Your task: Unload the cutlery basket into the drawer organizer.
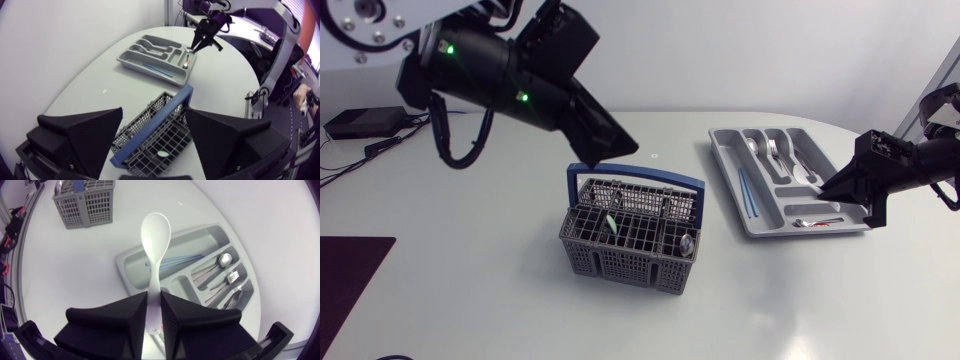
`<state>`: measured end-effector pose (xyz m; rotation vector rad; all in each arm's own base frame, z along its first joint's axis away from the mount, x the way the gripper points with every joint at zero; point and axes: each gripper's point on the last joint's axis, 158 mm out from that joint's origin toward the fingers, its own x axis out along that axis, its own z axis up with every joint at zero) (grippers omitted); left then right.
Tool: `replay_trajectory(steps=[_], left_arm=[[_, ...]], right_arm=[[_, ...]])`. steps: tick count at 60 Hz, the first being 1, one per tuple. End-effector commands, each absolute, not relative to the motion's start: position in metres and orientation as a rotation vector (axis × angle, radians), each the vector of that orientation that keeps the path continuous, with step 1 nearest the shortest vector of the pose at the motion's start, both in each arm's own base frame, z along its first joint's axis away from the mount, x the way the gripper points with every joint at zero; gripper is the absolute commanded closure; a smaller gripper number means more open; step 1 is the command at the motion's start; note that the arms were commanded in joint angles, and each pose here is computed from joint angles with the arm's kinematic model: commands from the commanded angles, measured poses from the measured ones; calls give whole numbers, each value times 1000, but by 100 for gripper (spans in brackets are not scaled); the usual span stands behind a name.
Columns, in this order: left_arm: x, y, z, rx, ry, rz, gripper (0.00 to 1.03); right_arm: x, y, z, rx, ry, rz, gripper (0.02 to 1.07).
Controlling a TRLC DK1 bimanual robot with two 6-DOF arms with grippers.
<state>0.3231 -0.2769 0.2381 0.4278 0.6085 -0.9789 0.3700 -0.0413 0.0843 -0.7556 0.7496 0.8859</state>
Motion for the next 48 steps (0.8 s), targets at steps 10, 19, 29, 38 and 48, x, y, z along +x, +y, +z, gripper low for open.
replay_trajectory(steps=[10, 19, 29, 38, 48], left_arm=[[307, -243, 190, 582, 653, -1009, 12], [298, -232, 165, 637, 680, -1034, 11], [285, -229, 151, 712, 666, -1084, 11], [279, -228, 145, 791, 622, -1127, 11], [271, -231, 139, 881, 570, -1187, 11]], right_arm=[[393, -88, 50, -980, 789, 916, 101], [409, -109, 22, -1106, 822, 917, 101], [422, -121, 2, -1232, 855, 933, 101], [426, -123, -4, -1302, 870, 937, 101], [420, -126, -17, -1365, 900, 952, 95]])
